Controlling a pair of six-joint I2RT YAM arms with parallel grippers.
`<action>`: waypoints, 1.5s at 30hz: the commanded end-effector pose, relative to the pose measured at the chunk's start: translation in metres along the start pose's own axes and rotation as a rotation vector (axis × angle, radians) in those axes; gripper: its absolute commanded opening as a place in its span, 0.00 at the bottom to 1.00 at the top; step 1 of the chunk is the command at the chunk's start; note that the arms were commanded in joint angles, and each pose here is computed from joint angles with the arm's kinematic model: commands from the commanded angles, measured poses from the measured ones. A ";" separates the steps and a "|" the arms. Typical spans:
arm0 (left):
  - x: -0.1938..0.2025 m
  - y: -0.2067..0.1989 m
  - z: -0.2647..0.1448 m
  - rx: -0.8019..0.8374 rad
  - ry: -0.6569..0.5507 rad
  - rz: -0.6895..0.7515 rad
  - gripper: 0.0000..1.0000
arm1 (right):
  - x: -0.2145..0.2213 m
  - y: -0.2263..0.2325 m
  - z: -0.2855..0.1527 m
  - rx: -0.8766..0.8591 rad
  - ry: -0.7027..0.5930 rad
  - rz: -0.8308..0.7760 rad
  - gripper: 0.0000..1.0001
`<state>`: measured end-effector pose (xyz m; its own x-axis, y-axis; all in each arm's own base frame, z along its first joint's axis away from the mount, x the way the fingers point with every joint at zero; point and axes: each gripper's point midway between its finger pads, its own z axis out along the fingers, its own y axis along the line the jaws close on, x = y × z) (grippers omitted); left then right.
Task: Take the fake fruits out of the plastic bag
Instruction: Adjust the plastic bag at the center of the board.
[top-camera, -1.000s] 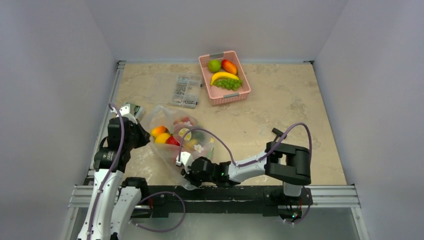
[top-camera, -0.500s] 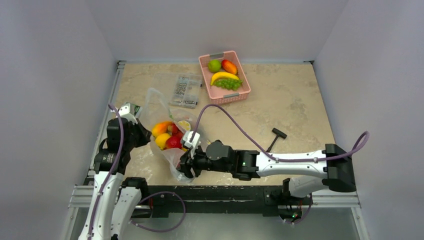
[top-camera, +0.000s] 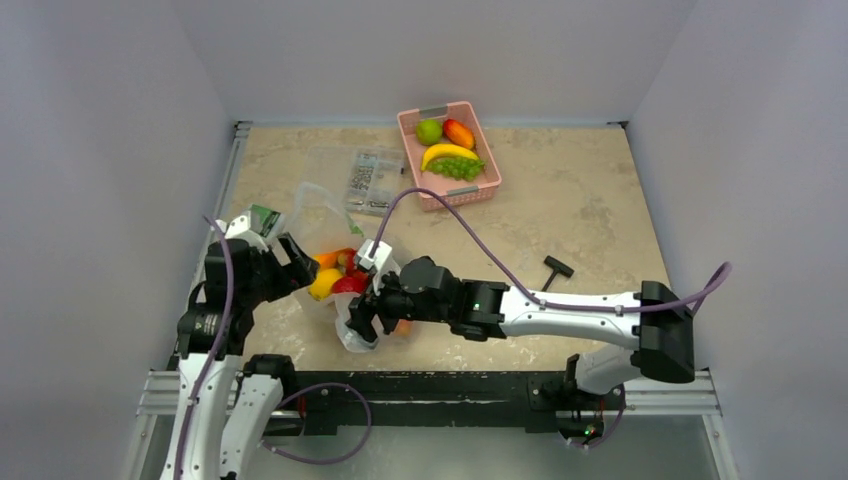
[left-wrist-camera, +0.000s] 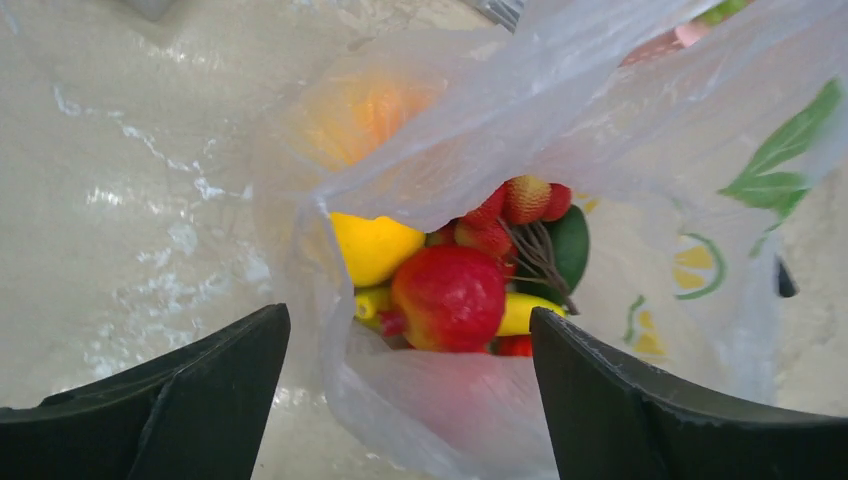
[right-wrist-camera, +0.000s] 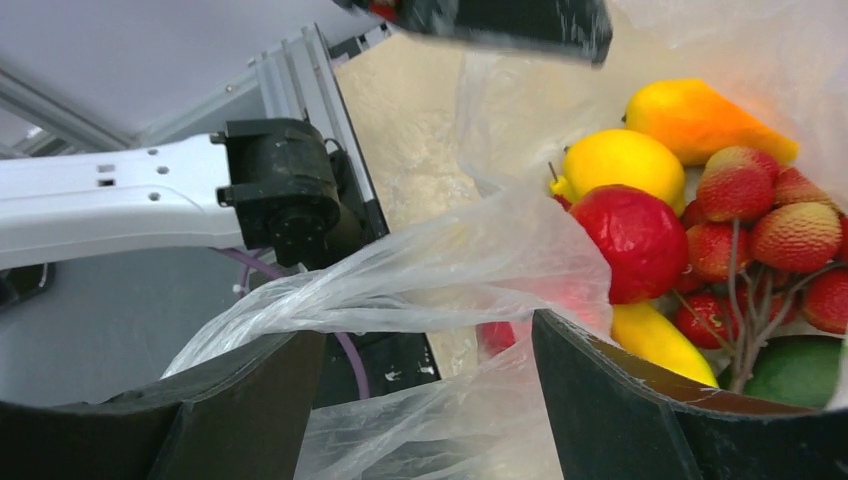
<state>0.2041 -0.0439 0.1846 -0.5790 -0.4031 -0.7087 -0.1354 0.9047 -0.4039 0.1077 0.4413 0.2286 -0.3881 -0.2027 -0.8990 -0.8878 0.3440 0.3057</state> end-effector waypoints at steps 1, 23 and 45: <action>-0.008 -0.008 -0.051 -0.060 -0.017 -0.240 0.96 | 0.002 0.009 0.016 -0.067 -0.006 -0.031 0.71; 0.086 -0.038 -0.002 0.215 0.256 -0.642 1.00 | 0.095 -0.027 0.065 -0.022 0.044 -0.348 0.33; 0.075 -0.059 -0.031 0.389 0.197 -0.477 1.00 | 0.084 -0.015 0.058 -0.061 -0.038 -0.233 0.31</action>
<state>0.1320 -0.1085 0.1730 -0.5839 -0.7592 -0.2876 -0.2118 0.4844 -0.8488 0.1044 0.4658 0.0948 -0.1788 -0.3382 -0.9239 -0.9614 0.2595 0.0911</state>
